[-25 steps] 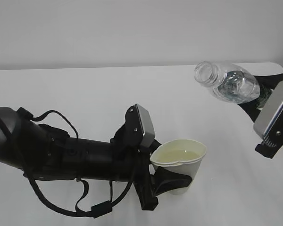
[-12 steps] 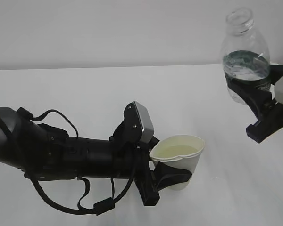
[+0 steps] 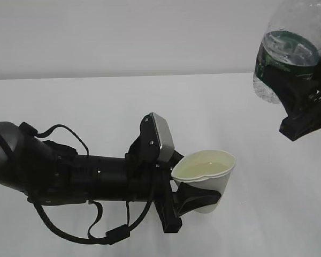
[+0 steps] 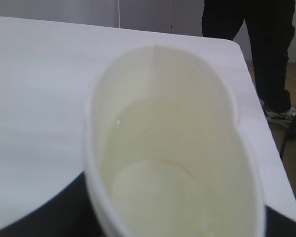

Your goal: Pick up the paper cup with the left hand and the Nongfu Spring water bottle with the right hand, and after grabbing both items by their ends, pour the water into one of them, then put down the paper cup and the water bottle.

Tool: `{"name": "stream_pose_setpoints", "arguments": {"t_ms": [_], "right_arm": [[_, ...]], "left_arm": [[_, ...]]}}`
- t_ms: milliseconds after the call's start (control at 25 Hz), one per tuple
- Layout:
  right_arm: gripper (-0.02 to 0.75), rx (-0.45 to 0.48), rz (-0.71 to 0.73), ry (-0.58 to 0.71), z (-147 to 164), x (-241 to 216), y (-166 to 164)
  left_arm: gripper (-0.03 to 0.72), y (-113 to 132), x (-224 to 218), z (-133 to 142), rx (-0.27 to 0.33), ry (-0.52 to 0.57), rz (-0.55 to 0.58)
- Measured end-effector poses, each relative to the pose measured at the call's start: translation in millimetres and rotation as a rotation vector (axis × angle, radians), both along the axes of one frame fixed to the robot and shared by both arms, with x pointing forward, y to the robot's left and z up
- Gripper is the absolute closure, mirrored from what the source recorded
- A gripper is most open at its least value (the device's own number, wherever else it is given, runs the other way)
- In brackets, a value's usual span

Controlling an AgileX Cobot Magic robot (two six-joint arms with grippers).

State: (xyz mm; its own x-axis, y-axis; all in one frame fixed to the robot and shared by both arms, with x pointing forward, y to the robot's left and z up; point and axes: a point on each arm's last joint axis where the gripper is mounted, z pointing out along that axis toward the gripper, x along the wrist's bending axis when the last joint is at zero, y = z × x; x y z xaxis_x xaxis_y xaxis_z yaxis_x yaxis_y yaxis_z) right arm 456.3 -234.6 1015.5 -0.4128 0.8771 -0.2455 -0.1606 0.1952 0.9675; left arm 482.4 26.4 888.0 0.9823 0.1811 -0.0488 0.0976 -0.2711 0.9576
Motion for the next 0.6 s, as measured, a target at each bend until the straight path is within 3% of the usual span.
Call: {"name": "stream_pose_setpoints", "arguments": {"t_ms": [600], "right_arm": [[0.386,0.147,-0.045,0.040,-11.0,11.7,-2.9]], "left_arm": [[0.307,-0.2,0.2,0.9,-0.007,-0.020,-0.004]]}}
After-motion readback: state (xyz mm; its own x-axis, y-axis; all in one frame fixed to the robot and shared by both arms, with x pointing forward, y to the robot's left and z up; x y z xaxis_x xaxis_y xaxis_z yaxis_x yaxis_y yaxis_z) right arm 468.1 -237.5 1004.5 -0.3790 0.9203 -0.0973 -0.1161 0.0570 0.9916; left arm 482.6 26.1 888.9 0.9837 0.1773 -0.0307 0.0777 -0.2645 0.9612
